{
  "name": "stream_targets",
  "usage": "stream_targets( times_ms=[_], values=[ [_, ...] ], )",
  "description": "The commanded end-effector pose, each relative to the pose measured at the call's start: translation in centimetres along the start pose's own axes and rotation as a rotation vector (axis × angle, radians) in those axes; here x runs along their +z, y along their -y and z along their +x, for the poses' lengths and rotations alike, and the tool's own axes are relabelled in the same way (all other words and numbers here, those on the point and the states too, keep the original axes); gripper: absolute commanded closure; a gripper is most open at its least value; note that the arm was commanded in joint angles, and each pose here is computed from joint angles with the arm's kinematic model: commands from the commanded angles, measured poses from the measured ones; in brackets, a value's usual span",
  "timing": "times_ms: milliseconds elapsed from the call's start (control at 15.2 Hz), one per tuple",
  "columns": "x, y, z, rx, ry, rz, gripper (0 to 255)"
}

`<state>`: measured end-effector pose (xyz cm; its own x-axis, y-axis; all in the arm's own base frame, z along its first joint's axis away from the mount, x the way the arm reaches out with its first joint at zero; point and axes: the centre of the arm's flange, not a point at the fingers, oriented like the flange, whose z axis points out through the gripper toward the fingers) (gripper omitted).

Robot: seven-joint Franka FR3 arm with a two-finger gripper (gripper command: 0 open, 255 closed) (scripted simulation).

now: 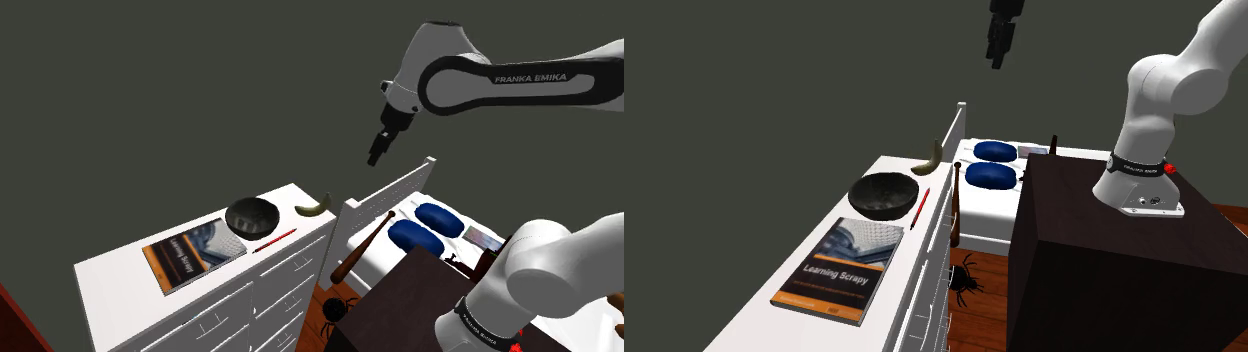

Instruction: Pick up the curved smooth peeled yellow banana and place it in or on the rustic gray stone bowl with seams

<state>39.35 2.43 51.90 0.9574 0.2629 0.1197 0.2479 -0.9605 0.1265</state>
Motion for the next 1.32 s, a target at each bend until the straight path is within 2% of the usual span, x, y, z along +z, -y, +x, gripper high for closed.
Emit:
stream_targets(
  times_ms=[0,1254],
  values=[
    [2.1,0.8,1.3,-0.024,-0.019,-0.013,0],
    [20.2,8.0,15.5,-0.247,-0.170,-0.132,0]
  ],
)
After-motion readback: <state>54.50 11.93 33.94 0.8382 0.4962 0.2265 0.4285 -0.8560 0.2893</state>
